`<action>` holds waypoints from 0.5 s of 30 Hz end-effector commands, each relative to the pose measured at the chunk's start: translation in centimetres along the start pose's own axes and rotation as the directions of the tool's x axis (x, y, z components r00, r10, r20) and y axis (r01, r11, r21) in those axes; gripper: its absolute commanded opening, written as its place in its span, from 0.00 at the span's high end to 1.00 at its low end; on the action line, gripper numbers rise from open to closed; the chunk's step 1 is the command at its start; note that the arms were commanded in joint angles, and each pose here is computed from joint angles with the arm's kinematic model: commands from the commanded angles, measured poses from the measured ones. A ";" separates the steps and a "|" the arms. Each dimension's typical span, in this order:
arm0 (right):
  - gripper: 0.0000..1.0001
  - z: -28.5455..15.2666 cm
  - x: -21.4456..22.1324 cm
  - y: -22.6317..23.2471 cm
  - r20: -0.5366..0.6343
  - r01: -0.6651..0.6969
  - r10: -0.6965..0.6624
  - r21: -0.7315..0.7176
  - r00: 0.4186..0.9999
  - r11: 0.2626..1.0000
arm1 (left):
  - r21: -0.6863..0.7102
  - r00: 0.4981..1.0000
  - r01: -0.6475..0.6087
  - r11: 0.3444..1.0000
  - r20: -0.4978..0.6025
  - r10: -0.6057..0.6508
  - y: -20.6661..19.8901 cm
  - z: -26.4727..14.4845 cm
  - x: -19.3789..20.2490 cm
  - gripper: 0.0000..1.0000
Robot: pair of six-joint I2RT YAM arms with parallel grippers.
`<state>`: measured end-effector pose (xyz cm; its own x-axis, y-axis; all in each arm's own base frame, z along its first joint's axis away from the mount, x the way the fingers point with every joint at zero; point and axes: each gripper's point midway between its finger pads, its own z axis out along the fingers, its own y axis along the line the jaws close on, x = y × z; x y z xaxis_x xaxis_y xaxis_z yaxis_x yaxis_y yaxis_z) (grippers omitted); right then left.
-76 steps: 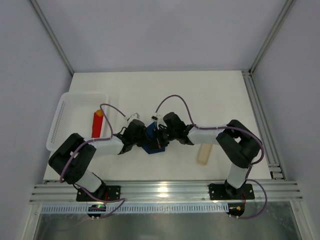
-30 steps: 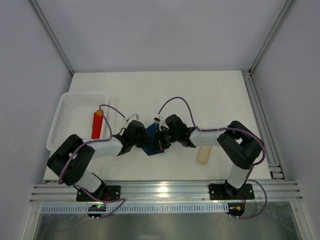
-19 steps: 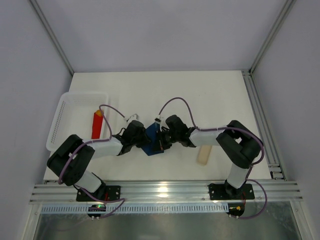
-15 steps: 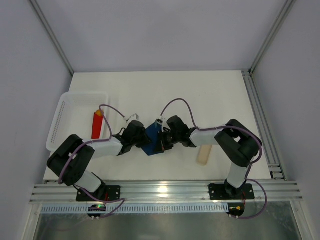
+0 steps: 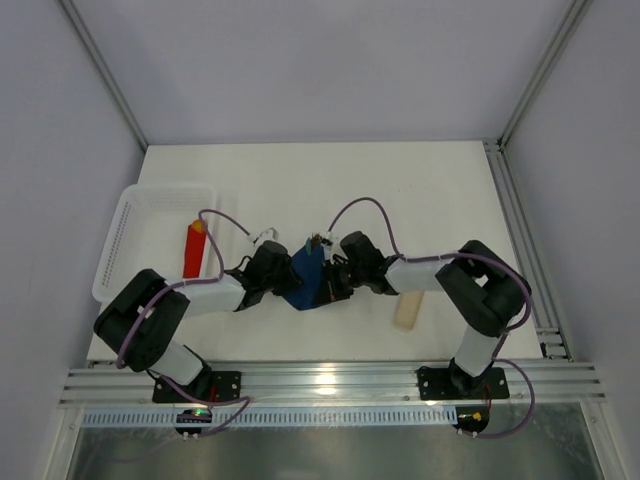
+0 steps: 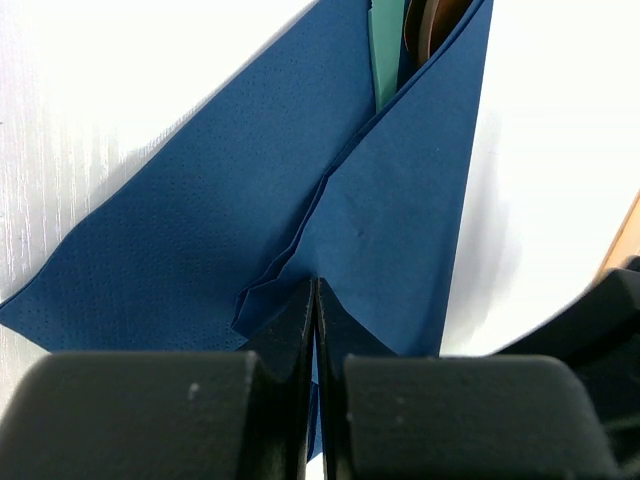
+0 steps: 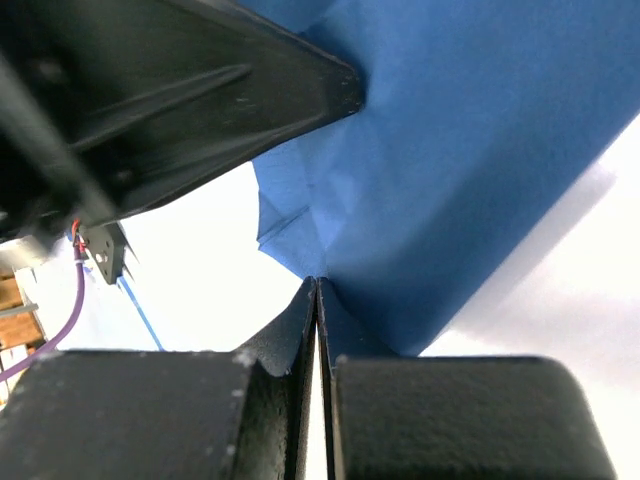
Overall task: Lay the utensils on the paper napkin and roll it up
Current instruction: Roll the napkin at the center of the board.
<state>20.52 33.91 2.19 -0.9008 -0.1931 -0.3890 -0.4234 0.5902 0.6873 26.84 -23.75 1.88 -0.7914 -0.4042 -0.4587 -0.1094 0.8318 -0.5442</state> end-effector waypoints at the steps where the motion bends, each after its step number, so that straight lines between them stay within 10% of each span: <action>1: 0.96 -2.1 -2.9 1.8 0.090 0.069 -0.069 0.001 0.994 0.998 | -0.039 1.000 -0.018 0.999 -0.022 0.017 1.4 -0.3 0.8 1.00; 15: 0.96 -3.2 -2.3 -1.6 0.096 -0.030 0.031 -0.017 0.995 0.999 | -0.034 0.999 -0.018 0.999 -0.028 0.017 1.3 0.0 0.9 1.00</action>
<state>23.07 30.13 3.43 -0.9100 -0.0969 -0.4032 -0.3698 0.6295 0.6834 26.80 -23.81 1.88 -0.7931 -0.4031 -0.4566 -0.1079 0.8308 -0.5460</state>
